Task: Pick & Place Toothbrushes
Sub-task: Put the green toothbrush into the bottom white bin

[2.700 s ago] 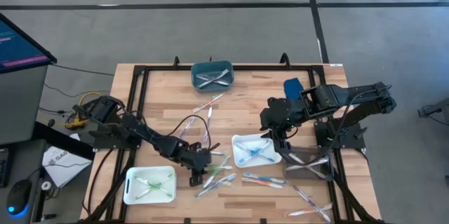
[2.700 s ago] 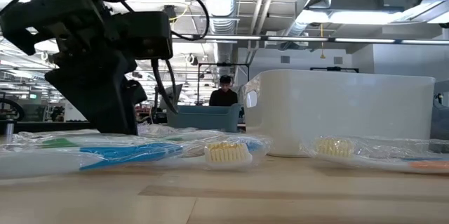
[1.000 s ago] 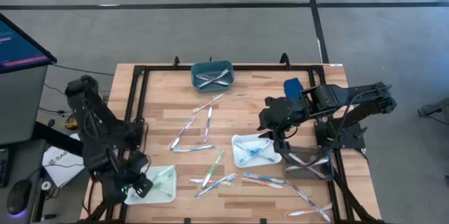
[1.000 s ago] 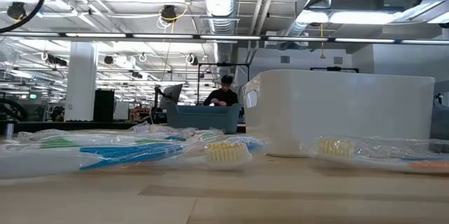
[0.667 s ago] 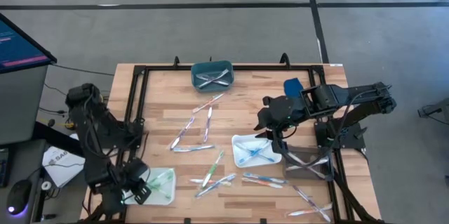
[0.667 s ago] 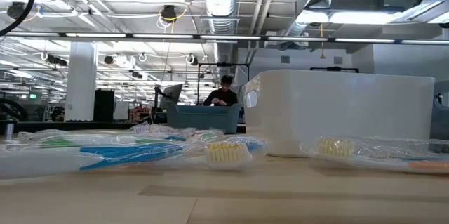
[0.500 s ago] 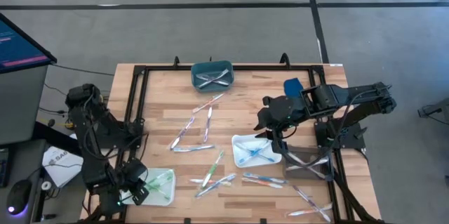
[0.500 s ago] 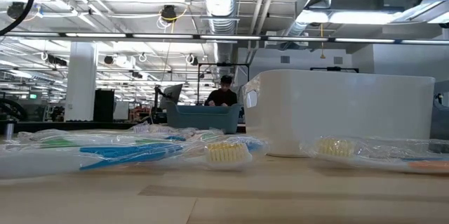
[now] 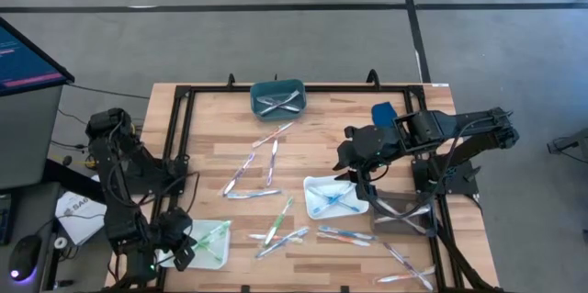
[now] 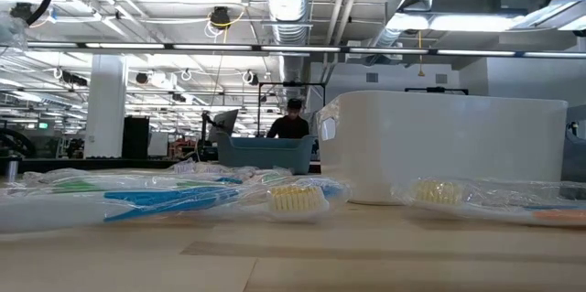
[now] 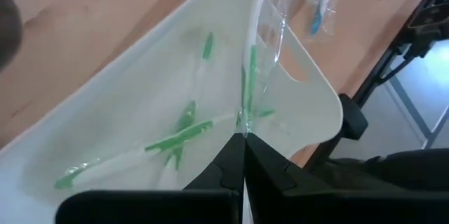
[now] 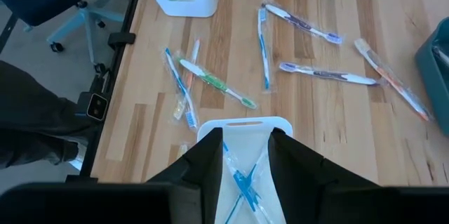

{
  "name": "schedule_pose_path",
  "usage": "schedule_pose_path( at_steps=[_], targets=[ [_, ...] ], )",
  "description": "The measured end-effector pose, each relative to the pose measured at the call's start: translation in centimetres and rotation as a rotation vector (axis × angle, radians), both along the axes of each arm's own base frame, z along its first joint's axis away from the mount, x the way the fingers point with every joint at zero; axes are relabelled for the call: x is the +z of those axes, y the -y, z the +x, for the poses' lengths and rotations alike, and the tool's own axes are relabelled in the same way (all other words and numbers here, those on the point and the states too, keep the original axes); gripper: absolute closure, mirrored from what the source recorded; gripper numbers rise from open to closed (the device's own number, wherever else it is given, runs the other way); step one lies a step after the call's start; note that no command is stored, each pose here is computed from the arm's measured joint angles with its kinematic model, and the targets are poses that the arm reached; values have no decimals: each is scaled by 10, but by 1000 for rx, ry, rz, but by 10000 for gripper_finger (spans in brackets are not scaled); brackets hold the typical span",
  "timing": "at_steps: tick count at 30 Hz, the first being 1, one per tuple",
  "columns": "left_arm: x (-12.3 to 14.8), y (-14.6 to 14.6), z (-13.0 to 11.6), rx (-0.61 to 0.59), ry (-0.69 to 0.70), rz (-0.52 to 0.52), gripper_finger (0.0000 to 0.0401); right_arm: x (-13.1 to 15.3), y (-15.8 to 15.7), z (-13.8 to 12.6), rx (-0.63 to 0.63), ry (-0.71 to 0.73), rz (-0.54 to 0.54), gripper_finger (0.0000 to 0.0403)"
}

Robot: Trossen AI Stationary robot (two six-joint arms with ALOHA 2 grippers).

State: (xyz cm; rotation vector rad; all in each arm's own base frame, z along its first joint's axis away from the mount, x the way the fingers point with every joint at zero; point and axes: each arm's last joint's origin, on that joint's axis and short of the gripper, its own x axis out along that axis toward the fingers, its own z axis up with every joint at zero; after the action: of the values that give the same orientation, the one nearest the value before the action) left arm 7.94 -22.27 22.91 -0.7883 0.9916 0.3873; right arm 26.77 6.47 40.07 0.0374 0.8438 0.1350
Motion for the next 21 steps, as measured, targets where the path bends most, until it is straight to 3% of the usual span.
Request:
schedule_pose_path(
  at_steps=[21],
  targets=[
    [-21,-5,-9,-81,-185,5,401,0,0,0,0,5,2,294]
  ],
)
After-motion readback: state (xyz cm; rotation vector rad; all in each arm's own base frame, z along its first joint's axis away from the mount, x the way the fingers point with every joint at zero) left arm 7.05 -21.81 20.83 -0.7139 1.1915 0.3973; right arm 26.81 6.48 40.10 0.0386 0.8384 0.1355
